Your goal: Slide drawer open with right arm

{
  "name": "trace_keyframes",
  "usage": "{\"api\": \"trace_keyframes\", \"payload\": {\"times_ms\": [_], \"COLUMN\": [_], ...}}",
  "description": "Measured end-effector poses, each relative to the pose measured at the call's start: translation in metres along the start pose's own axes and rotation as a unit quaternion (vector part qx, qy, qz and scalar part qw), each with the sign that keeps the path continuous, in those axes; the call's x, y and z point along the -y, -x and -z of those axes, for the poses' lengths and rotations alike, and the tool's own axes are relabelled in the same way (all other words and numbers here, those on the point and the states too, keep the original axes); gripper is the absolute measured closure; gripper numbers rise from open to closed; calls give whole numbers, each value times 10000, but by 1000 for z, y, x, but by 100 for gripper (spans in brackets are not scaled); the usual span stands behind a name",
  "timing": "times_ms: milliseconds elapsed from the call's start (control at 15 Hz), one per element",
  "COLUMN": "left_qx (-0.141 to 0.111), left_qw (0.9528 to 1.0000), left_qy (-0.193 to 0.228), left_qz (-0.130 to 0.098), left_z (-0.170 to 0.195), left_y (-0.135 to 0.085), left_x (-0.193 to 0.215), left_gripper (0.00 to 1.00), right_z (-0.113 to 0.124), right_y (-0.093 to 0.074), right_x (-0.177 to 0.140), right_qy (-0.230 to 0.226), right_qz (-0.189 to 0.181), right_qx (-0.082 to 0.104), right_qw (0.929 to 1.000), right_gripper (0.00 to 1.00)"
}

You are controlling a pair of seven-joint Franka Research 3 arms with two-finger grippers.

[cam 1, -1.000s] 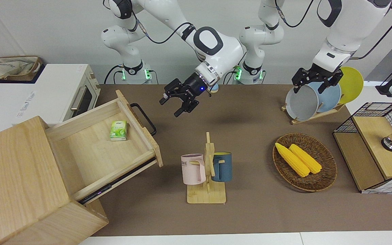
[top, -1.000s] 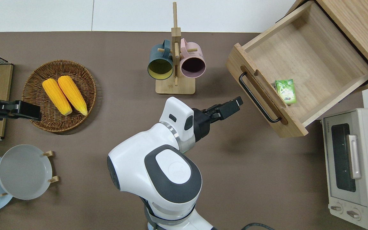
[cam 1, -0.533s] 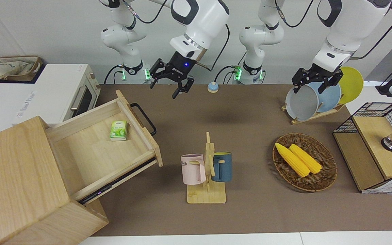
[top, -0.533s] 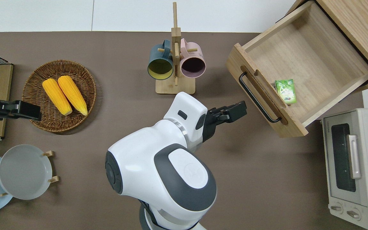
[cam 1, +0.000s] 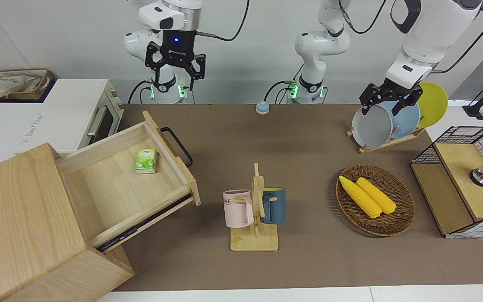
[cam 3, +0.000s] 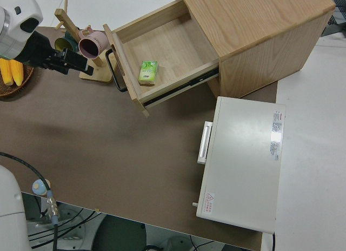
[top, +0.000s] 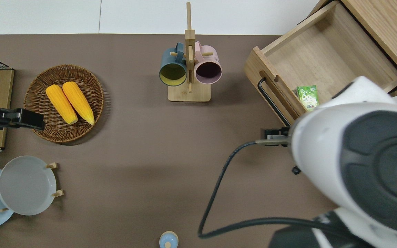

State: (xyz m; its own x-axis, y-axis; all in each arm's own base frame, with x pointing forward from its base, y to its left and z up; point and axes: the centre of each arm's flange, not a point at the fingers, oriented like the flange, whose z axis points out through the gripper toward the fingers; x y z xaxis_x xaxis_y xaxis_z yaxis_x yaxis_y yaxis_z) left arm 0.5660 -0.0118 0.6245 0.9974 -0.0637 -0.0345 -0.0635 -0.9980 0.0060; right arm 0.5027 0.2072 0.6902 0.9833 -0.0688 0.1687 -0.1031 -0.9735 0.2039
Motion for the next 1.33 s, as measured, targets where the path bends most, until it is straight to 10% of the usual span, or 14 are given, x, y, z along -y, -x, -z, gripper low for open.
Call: {"api": "trace_keyframes", "payload": {"times_ms": [667, 1333], "left_qx": [0, 0], "left_qw": [10000, 10000], "left_qy": [0, 0], "left_qz": [0, 0], "left_z": [0, 0], "left_y": [0, 0], "left_x": [0, 0], "left_gripper": [0, 0], "right_z": [-31, -74], "right_y": [-19, -30], "right_x": [-134, -178], "right_qy": [-850, -1046], "right_qz": [-396, 85], "right_qx": [616, 802], "right_qw": [9937, 9912], "right_gripper": [1, 1]}}
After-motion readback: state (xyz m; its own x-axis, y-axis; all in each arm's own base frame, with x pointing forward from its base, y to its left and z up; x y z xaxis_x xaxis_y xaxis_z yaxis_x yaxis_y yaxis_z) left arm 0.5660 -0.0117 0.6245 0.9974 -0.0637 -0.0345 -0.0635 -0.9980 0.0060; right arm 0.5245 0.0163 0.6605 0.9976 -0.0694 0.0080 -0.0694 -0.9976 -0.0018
